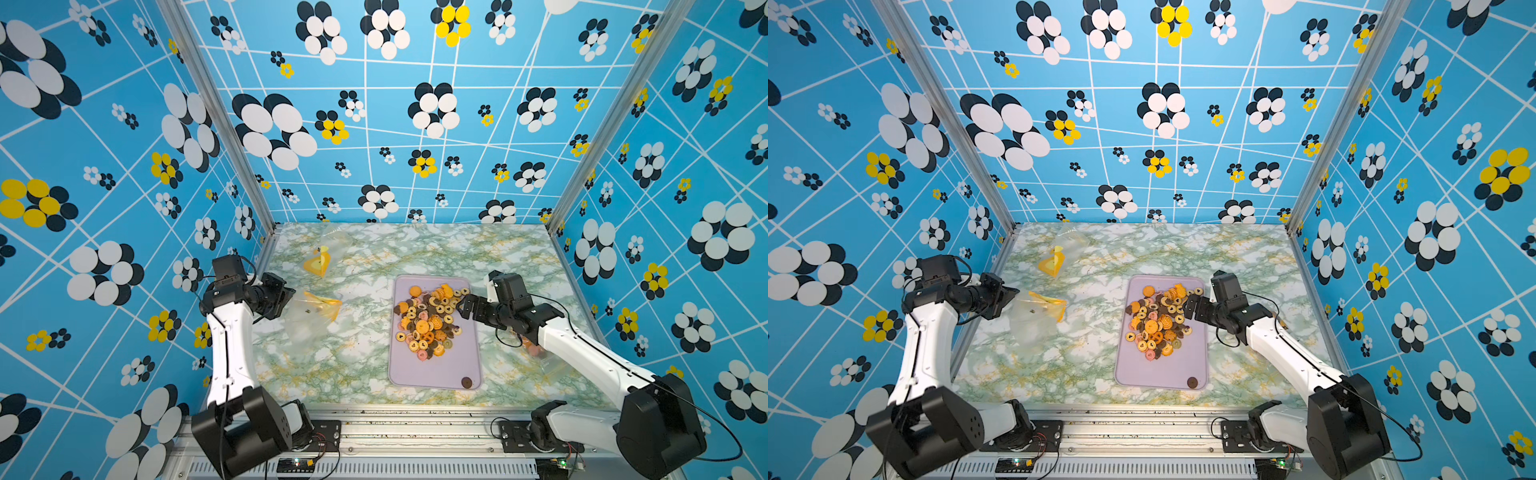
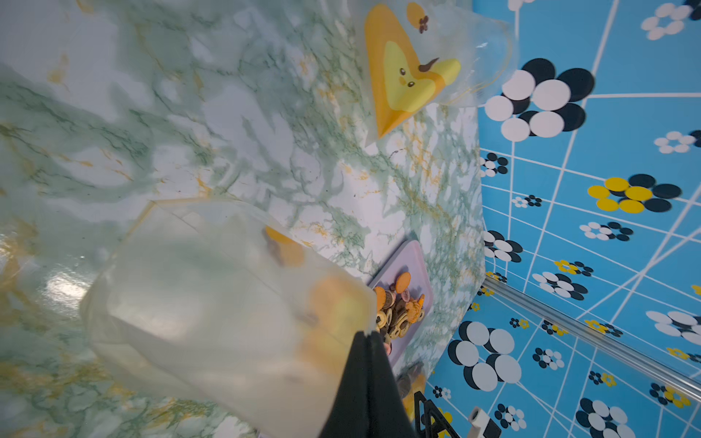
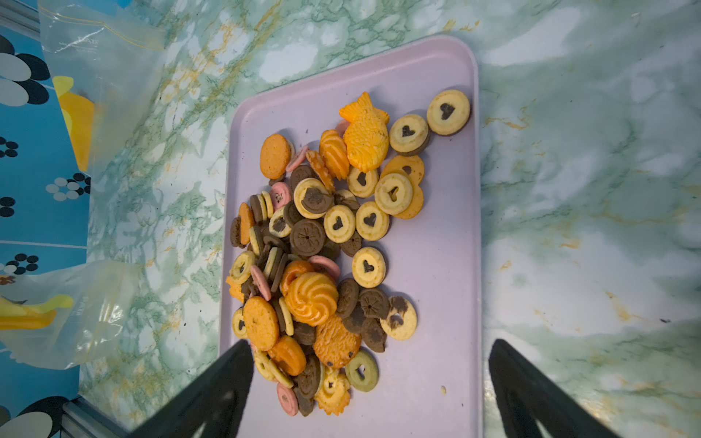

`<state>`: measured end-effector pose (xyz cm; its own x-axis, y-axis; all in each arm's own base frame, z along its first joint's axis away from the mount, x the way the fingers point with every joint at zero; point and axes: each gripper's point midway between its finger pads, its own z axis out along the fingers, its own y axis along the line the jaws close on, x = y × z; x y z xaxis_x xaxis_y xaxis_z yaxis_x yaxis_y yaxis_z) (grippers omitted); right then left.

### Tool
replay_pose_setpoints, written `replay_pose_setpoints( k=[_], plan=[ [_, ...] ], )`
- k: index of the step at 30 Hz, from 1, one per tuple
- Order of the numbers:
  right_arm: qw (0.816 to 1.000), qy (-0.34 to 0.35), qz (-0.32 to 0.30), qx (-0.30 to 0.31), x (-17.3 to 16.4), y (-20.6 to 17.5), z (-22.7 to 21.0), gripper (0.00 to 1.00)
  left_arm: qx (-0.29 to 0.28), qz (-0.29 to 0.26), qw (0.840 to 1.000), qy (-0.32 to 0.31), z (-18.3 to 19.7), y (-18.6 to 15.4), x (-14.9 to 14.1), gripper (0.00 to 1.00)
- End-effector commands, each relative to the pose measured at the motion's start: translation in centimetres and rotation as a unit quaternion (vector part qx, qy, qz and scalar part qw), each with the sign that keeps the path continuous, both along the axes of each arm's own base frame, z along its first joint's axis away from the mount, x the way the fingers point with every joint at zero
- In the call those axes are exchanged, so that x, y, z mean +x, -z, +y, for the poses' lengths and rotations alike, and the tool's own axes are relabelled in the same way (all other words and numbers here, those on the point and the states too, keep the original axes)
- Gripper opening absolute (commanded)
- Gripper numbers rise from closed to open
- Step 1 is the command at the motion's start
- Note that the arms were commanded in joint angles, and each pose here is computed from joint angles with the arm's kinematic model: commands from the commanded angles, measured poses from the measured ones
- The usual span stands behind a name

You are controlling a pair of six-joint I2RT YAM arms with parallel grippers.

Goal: Pour cookies out of the ziploc bag
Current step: Place the ziploc bag at the center of the board.

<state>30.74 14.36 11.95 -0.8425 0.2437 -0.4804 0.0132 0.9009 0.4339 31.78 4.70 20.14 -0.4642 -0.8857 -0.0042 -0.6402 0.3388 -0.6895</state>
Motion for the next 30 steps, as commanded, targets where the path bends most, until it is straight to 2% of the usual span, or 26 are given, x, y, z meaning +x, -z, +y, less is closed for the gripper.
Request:
replay_pose_setpoints(
  k=[1,2,4,8,10,13,17,22,25,30],
  plan=[
    [1.000,-0.005,-0.014,0.011,1.1,-1.0,0.1,0.99,0.022,0.019,0.999,-0.018,2.0,0.9,1.6,0.00],
    [1.000,-0.002,-0.016,0.011,1.2,-1.1,-0.1,0.99,0.024,0.019,0.999,-0.025,2.6,1.3,2.3,0.00],
    [1.000,0.005,-0.018,0.011,1.3,-1.1,-0.6,0.99,0.020,0.022,0.999,-0.031,3.3,2.1,3.8,0.06],
    [1.000,0.020,-0.020,0.008,1.0,-1.6,-1.8,0.99,-0.005,0.017,1.000,-0.015,4.1,3.6,7.3,0.36],
    [0.999,0.029,-0.022,0.004,0.6,-2.0,-2.5,0.99,-0.002,0.011,1.000,-0.011,4.7,3.7,8.6,0.65],
    [0.999,0.047,-0.022,-0.012,-0.1,-2.6,-4.0,0.99,0.016,-0.017,1.000,-0.008,5.4,2.3,10.1,0.99],
    [0.996,0.083,-0.005,-0.039,-1.4,-2.8,-6.5,0.99,0.048,-0.053,0.997,0.005,5.5,-0.4,11.2,1.00],
    [0.987,0.138,0.034,-0.070,-2.9,-2.6,-9.7,0.99,0.112,-0.075,0.989,0.055,2.5,-2.9,10.8,0.99],
    [0.979,0.170,0.069,-0.091,-4.4,-2.4,-11.6,0.99,0.163,-0.099,0.975,0.113,-1.7,-4.5,10.0,0.99],
    [0.959,0.242,0.116,-0.085,-7.0,-1.9,-14.9,0.99,0.204,-0.156,0.935,0.246,-12.4,-5.6,8.3,0.99]
  ],
)
